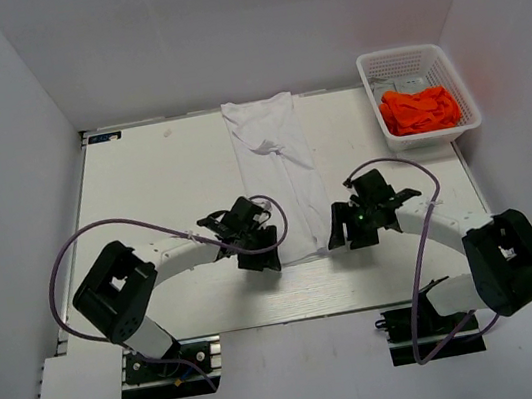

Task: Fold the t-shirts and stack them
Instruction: Grab the bottom of the folded rectangular tshirt with both arms

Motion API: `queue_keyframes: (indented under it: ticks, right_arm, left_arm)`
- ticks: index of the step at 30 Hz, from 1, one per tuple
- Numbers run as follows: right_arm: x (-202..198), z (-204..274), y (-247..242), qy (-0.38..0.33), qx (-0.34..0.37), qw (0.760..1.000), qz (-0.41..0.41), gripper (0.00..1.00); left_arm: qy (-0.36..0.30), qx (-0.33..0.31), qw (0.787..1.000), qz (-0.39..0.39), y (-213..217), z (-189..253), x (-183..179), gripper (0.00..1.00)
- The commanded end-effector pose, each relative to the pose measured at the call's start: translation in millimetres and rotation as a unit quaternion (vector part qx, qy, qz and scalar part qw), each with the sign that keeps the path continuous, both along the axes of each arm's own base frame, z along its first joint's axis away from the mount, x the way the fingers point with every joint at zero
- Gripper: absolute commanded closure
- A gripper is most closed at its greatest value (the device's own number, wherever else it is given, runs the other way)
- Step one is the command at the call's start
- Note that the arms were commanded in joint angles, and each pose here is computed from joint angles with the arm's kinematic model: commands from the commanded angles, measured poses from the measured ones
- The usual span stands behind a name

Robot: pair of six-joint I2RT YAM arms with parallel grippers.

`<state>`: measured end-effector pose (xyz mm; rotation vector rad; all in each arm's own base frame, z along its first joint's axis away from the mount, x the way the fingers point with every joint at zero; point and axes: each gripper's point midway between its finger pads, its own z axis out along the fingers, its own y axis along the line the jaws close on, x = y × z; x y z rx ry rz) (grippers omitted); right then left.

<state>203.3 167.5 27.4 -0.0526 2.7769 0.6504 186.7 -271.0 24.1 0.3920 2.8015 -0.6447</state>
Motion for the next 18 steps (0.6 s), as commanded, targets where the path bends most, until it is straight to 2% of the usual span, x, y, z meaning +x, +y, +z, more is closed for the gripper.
queue_keyframes:
  ticks: [1,2,3,5,6,7,9,11,15,18]
  right_arm:
    - [-14,-6,3,0.030,0.012,0.999,0.003,0.33]
    - [-15,-10,1,0.032,0.011,0.999,-0.001,0.36]
    - [-15,-11,2,0.033,0.012,0.999,-0.002,0.40]
    - [-14,-11,3,0.033,0.016,0.999,-0.006,0.58]
    - [-13,-10,5,0.029,0.020,0.999,-0.004,0.65]
    - [-11,-9,5,0.024,0.020,1.000,-0.005,0.76]
    - [-2,-7,6,0.005,0.021,1.000,-0.006,0.86]
    - [5,-6,4,-0.010,0.013,1.000,-0.010,1.00]
    - [24,24,23,-0.068,0.062,0.996,0.009,1.00]
    - [36,40,25,-0.100,0.065,0.993,0.008,1.00]
  left_arm:
    - [0.025,0.038,0.999,-0.008,12,-18,-17,0.40]
    - [0.029,0.042,0.999,-0.009,12,-21,-18,0.42]
    - [0.025,0.038,0.999,-0.013,8,-19,-17,0.49]
    - [0.031,0.052,0.998,-0.011,10,-25,-17,0.59]
    - [0.026,0.066,0.997,-0.010,14,-27,-18,0.78]
    - [0.025,0.061,0.998,-0.005,10,-24,-15,0.87]
    - [0.023,0.064,0.998,0.001,11,-24,-14,1.00]
    - [0.013,0.060,0.998,0.003,9,-19,-9,1.00]
    - [-0.022,0.060,0.998,0.017,2,2,10,1.00]
    - [-0.050,0.054,0.997,0.022,-5,19,25,1.00]
